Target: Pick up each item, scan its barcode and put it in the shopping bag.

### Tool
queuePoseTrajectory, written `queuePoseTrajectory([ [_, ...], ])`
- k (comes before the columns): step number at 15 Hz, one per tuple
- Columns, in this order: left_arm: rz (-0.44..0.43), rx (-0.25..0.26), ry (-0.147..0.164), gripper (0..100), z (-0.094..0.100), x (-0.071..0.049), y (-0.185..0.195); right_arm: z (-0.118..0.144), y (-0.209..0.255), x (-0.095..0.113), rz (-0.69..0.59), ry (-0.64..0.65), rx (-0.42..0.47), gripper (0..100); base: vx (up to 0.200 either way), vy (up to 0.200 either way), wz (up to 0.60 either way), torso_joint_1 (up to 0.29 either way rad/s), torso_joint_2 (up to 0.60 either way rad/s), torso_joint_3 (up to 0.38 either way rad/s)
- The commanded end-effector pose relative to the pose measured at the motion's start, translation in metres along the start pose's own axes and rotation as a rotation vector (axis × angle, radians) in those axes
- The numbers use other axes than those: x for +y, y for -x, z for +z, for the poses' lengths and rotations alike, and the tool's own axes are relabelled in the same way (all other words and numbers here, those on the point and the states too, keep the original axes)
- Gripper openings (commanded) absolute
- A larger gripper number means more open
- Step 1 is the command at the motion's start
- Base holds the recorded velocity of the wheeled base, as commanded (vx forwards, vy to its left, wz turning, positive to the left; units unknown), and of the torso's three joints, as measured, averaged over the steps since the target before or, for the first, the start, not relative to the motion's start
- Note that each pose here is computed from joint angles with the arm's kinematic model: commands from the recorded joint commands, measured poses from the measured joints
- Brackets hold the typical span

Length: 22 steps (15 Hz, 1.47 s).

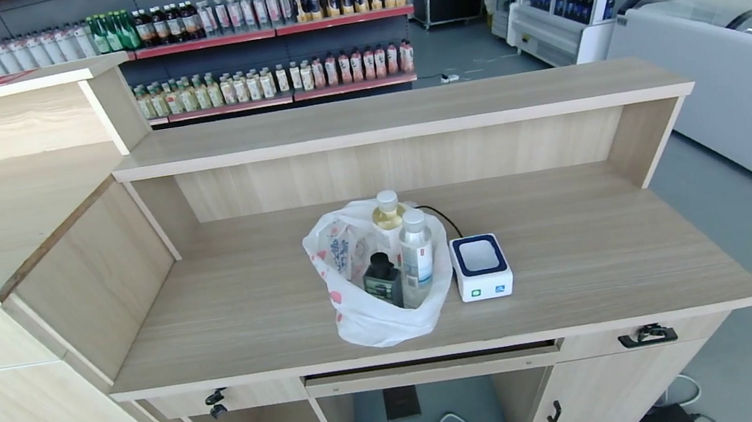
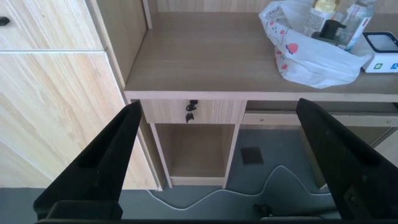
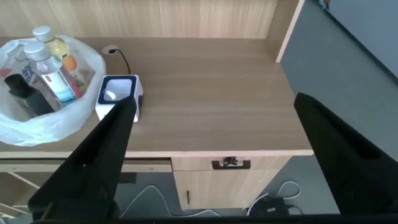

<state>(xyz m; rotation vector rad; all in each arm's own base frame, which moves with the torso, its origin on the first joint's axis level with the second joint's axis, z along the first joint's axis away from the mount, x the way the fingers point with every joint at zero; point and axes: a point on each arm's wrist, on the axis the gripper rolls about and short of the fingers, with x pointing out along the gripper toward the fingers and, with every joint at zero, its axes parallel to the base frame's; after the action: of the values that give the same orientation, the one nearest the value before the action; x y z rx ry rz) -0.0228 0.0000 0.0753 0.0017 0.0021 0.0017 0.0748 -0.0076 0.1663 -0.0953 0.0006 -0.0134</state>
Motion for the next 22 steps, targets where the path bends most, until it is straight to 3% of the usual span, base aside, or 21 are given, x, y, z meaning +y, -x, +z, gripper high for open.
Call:
queuePoseTrajectory([
  [1,0.000,-0.001,0.000,100,0.000,0.000,0.000,-0.038,0.051,0.011,0.016,0.004,-0.038,100,0.000,0.000,0.00,0.000,0.00,0.000],
  [8,0.000,-0.001,0.000,100,0.000,0.000,0.000,-0.081,0.091,0.016,0.025,-0.013,0.007,100,0.000,0.000,0.00,0.000,0.00,0.000],
  [12,0.000,-0.001,0.000,100,0.000,0.000,0.000,-0.084,0.098,0.016,0.070,-0.026,-0.060,100,0.000,0.000,0.00,0.000,0.00,0.000],
  [22,0.000,-0.001,0.000,100,0.000,0.000,0.000,-0.084,0.098,0.016,0.067,-0.062,-0.057,100,0.000,0.000,0.00,0.000,0.00,0.000],
])
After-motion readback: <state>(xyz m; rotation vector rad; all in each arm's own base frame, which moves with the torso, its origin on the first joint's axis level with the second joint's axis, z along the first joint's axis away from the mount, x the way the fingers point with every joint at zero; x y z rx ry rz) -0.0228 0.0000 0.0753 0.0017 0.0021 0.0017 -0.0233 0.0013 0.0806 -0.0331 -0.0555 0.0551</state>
